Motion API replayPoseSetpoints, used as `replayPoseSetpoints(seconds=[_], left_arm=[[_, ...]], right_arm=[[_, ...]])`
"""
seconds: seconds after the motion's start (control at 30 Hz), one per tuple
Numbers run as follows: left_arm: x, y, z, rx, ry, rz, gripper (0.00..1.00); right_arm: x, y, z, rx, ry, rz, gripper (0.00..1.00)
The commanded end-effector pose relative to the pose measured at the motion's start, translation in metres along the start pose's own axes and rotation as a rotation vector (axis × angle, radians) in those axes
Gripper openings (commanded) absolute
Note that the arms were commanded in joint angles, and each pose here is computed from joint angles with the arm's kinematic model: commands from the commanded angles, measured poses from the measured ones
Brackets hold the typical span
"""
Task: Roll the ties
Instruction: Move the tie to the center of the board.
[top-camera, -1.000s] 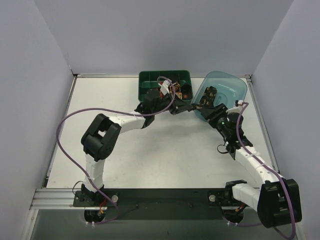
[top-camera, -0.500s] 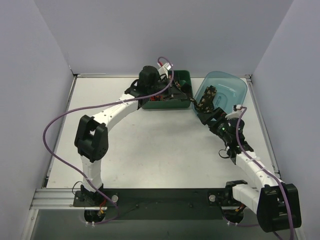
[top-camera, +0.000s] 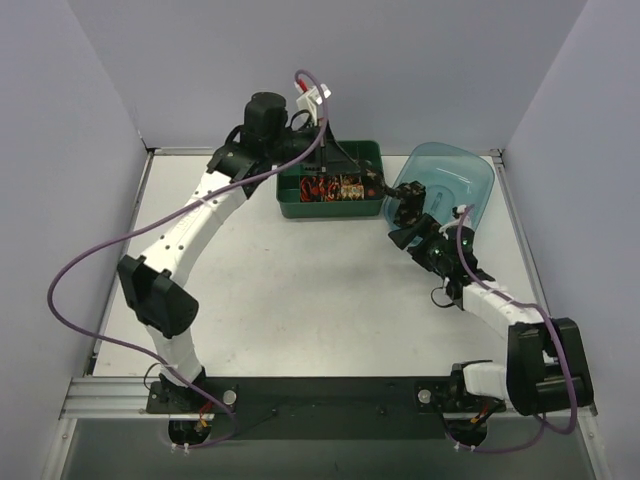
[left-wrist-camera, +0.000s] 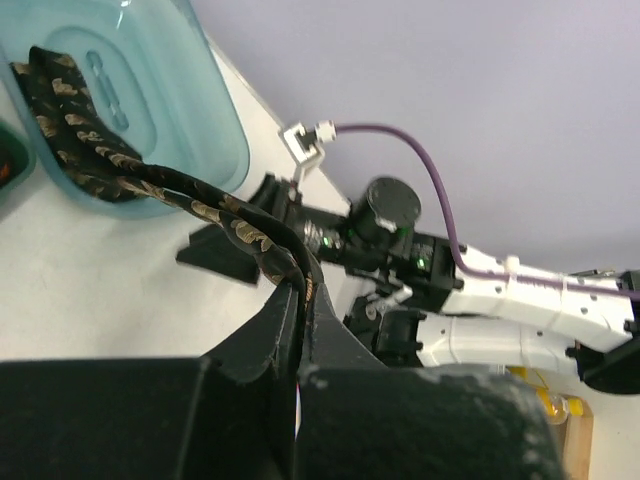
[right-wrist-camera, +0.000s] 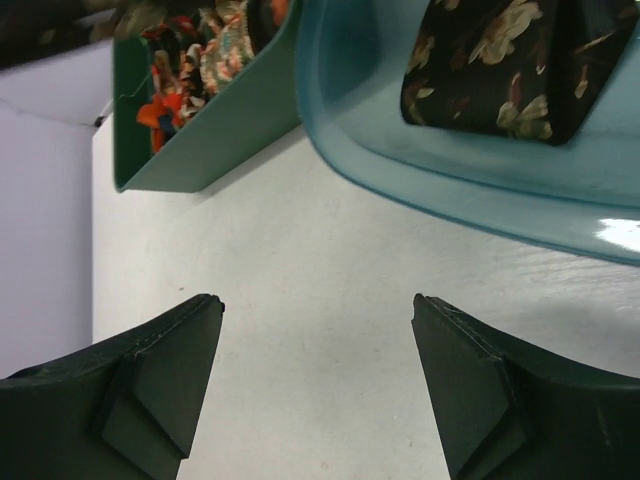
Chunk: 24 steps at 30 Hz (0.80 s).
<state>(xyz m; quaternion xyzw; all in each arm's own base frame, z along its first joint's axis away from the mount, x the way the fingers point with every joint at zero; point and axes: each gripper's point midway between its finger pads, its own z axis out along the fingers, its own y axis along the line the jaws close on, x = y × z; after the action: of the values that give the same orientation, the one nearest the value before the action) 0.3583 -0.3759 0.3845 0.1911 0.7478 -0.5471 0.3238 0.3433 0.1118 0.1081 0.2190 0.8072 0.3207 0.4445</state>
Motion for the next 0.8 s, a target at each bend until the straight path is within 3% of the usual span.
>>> replayPoseSetpoints(seconds=[0.0,0.27,0.53,0.77], left_arm=[[0.003,-0.021,-0.046,0.001,-0.032,0.045,0.00],[0.044,0.018,-0.086,-0.084,-0.039,-0.007,0.00],[0.057,0.022,-0.132,-0.124,-0.066,0.004,0.00],[0.066,0.026,-0.168,-0.160,-0.084,-0.025,0.00]], right_arm=[[-0.026,0.003,0.018,0.042,-0.050,-0.036,0.78],[-0.037,-0.026,0.035,0.161,-0.052,-0.022,0.78],[-0.052,-0.050,0.043,0.217,-0.081,0.037,0.76],[-0.062,-0.048,0.053,0.169,-0.107,0.115,0.66]])
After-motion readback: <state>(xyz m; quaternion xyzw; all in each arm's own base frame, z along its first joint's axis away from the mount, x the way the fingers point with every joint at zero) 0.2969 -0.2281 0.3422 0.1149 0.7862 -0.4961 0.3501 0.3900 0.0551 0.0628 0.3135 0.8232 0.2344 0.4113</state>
